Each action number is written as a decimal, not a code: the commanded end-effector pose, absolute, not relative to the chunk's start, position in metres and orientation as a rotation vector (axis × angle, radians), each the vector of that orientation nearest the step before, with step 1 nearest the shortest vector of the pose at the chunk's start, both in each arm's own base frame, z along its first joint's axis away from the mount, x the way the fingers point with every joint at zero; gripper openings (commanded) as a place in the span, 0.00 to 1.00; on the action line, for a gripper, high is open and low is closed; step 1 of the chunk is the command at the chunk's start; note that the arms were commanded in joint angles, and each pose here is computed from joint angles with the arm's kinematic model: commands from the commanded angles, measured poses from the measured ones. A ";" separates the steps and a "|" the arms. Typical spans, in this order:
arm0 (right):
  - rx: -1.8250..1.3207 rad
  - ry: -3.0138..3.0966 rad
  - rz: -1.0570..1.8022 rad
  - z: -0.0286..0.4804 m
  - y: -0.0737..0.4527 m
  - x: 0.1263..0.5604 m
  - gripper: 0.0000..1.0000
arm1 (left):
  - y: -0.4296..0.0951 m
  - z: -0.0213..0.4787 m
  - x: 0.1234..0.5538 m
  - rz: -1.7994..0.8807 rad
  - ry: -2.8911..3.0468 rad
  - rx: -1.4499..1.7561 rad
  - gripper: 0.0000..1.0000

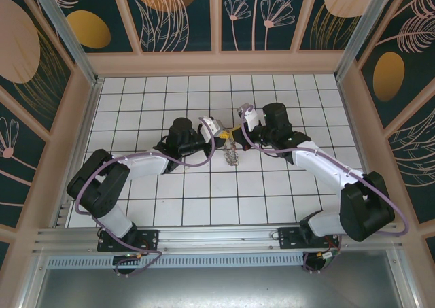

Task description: Put the keys on the keyring

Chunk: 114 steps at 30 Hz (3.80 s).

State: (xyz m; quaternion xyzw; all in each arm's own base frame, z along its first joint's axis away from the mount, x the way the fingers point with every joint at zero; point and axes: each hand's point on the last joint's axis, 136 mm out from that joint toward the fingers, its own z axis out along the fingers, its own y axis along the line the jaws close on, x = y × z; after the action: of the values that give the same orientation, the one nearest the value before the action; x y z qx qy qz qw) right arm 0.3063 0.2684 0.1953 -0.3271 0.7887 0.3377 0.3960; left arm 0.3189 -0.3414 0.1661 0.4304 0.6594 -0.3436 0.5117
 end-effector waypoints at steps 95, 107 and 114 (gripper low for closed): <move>-0.711 2.121 0.962 0.182 0.251 0.328 0.00 | -0.340 0.188 0.321 -0.803 1.516 1.025 0.00; -0.827 2.059 1.091 0.203 0.265 0.318 0.00 | -0.342 0.178 0.320 -0.796 1.546 1.079 0.00; -0.931 2.098 1.056 0.195 0.275 0.310 0.00 | -0.344 0.181 0.322 -0.793 1.541 1.083 0.00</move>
State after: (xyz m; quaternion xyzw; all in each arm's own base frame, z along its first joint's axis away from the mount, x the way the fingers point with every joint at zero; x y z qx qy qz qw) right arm 0.3139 0.2694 0.1903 -0.3245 0.7991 0.4015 0.3082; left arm 0.3192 -0.3405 0.1608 0.4436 0.6626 -0.3309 0.5047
